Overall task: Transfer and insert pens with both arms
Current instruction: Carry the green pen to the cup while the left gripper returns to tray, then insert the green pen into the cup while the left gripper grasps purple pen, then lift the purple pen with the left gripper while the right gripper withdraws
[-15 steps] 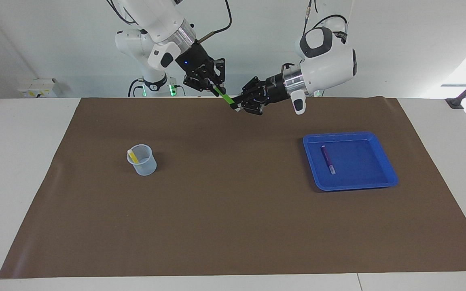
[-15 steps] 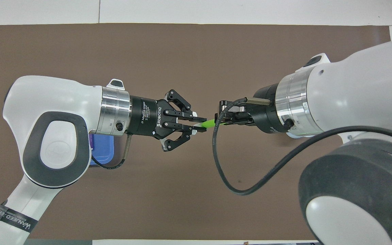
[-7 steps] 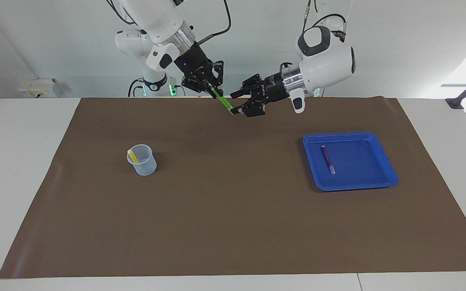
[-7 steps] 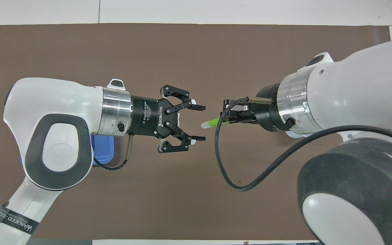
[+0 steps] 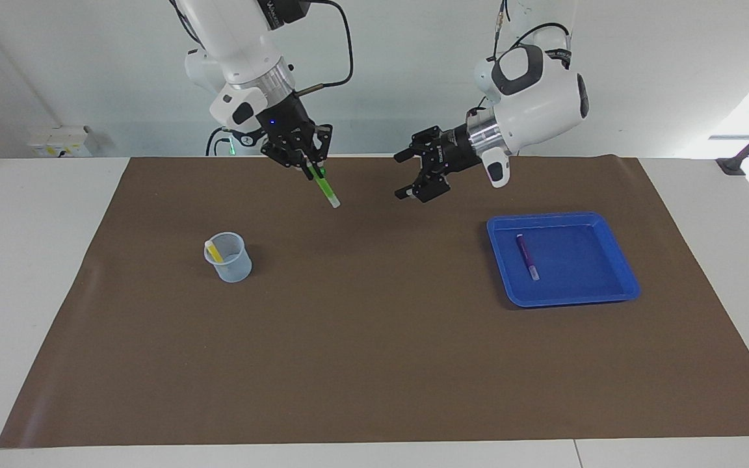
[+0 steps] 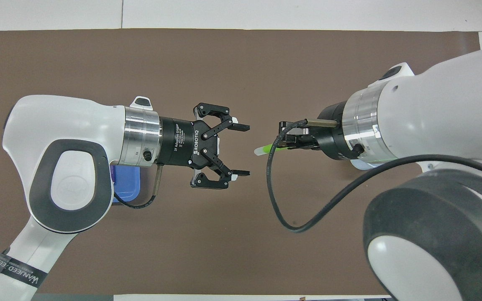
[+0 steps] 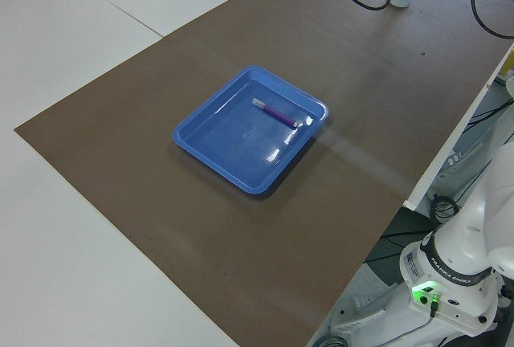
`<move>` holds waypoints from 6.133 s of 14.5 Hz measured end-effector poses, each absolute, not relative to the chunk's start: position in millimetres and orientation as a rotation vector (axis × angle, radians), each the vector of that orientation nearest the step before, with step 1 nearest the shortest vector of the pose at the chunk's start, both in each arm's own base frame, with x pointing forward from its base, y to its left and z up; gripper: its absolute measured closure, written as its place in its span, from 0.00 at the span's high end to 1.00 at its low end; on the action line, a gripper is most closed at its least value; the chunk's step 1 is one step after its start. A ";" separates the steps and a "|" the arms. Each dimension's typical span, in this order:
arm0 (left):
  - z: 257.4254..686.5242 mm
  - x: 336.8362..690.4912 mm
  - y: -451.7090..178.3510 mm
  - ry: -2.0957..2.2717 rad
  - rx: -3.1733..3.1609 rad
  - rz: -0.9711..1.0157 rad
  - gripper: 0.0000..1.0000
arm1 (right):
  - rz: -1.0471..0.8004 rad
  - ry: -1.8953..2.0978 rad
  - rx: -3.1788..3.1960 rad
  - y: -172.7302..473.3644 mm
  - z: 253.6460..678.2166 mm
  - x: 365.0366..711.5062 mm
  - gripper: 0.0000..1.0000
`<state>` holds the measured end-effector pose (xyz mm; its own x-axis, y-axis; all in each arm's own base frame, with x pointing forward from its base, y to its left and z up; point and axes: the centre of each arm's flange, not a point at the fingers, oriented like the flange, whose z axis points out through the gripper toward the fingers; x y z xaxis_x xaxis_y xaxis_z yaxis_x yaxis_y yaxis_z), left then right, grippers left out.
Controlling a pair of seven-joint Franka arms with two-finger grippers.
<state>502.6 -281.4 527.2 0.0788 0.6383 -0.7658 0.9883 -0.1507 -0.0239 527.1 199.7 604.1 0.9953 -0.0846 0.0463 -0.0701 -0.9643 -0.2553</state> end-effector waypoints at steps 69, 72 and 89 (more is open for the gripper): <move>303.5 566.9 -74.1 -0.081 3.188 -0.226 0.17 | -0.158 0.043 -3.163 -27.7 604.9 537.2 1.00; 313.8 573.3 -74.7 -0.013 3.143 -0.221 0.17 | -0.101 0.061 -3.167 -32.5 629.0 542.2 1.00; 454.8 600.6 -121.0 1.087 2.406 -0.700 0.17 | 0.015 0.095 -3.170 3.3 628.2 541.3 1.00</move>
